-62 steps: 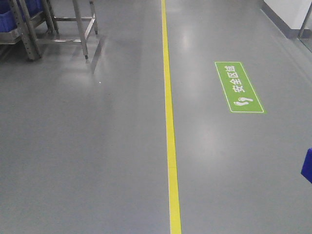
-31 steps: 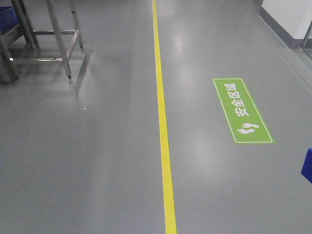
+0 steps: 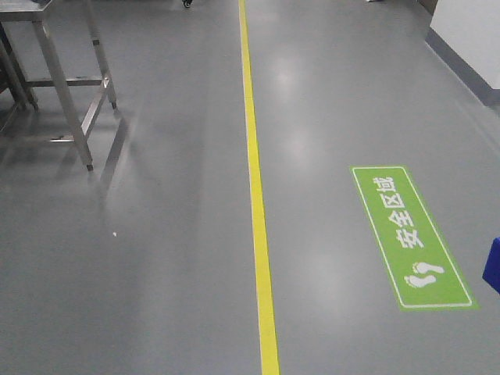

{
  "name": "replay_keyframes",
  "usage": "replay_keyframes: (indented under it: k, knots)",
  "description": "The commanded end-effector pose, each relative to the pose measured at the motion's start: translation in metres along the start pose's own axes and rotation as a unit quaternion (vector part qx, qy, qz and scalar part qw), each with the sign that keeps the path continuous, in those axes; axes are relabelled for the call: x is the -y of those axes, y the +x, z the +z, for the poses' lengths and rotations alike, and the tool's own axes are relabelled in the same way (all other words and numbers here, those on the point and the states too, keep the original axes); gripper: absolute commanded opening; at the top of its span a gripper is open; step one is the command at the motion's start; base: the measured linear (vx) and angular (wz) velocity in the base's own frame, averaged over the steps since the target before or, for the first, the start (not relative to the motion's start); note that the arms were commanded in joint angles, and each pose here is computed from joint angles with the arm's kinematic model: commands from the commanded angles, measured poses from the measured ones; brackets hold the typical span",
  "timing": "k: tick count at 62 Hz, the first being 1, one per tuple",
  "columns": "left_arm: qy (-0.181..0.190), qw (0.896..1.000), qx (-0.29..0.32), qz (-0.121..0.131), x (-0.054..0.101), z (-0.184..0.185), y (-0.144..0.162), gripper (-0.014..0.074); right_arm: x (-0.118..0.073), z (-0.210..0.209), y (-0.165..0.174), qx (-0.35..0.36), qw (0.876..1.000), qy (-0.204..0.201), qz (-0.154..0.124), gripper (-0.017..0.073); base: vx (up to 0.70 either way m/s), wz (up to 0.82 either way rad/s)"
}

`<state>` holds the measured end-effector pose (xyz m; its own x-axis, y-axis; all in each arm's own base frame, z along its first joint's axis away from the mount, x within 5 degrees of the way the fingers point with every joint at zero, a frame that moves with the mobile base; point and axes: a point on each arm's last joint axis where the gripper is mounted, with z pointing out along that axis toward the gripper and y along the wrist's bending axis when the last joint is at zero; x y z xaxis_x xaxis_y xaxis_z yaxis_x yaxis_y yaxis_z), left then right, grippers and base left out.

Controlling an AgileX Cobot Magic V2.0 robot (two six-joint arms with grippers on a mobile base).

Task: Pour parts from conveyor to right shelf
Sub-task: 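Drive along the yellow-lined aisle toward the bin shelves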

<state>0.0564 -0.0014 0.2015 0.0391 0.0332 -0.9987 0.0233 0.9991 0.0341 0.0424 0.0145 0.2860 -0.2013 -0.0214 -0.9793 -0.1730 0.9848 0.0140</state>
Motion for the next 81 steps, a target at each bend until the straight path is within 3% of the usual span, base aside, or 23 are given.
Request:
replay_keyframes:
  k: [1,81]
  knots:
    - [-0.001,1.000,0.029,-0.007,0.0001,-0.0002,0.0028,-0.0006,0.0014,-0.0021,-0.0141,0.044,0.999,0.009,-0.002,-0.0005,0.88,0.03]
    - [-0.001,1.000,0.029,-0.004,0.0001,-0.0001,0.0029,-0.0006,0.0014,-0.0021,-0.0141,0.044,0.999,0.009,-0.002,-0.0005,0.90,0.01]
